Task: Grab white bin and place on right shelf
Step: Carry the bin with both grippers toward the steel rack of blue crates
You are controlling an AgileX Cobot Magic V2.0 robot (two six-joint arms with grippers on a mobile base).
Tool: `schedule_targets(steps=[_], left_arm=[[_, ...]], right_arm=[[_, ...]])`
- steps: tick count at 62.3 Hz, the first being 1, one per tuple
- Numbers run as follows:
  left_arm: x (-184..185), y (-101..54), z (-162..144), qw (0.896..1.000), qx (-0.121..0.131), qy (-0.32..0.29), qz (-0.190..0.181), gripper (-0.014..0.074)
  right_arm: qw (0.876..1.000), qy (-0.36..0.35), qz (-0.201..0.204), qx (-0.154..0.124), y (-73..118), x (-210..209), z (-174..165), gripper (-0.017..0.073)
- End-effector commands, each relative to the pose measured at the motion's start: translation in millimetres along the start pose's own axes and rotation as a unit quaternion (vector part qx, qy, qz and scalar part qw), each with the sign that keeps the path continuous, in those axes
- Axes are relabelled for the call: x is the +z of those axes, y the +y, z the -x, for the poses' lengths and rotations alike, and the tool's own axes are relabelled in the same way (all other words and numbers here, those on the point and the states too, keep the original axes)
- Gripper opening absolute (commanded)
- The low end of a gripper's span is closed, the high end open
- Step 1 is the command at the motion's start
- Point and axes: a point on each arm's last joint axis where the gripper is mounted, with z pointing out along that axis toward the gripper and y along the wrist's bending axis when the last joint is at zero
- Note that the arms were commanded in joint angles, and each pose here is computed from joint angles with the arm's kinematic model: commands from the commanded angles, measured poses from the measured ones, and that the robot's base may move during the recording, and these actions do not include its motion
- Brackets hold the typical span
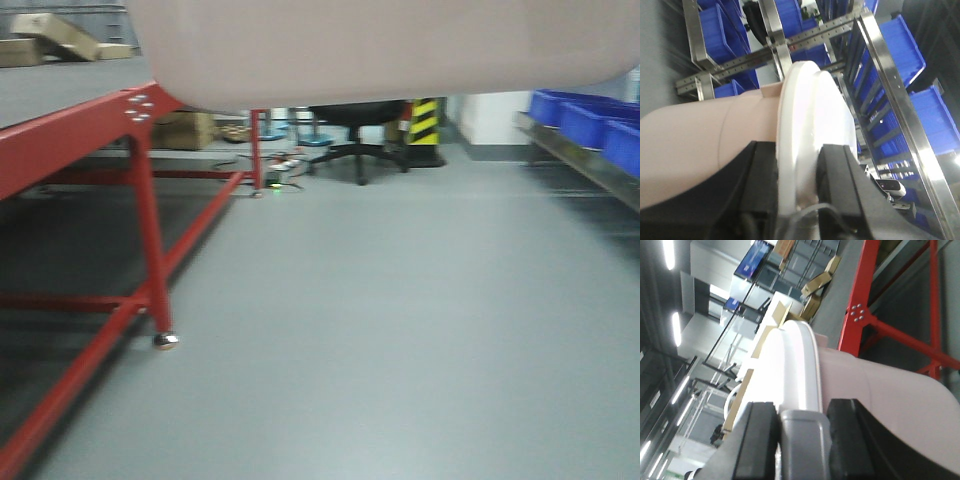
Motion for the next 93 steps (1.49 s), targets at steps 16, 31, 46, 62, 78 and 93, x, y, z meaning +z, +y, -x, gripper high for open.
schedule_targets(steps=[16,31,46,62,78,93], left_arm=[[-4.4,-52.0,-33.3,0.978,0.039,0.138,-0.153,-0.0127],[-4.4,-52.0,-33.3,0.978,0.039,0.138,-0.153,-0.0127],[-4.4,-52.0,-33.3,0.978,0.039,0.138,-0.153,-0.0127],[-4.4,-52.0,-33.3,0.978,0.039,0.138,-0.153,-0.0127],[-4.4,-52.0,-33.3,0.978,0.039,0.138,-0.153,-0.0127],[-4.4,-52.0,-33.3,0.978,0.039,0.138,-0.153,-0.0127]], right_arm=[[0.992,0.057,0.115,0.006,38.0,-3.6,-11.2,0.0060],[0.992,0.057,0.115,0.006,38.0,-3.6,-11.2,0.0060],[0.992,0.057,0.116,0.006,38.3,-3.7,-11.3,0.0060],[0.992,0.057,0.116,0.006,38.3,-3.7,-11.3,0.0060],[0.992,0.057,0.116,0.006,38.3,-3.7,-11.3,0.0060],[0.992,0.057,0.116,0.005,38.3,-3.8,-11.4,0.0060]])
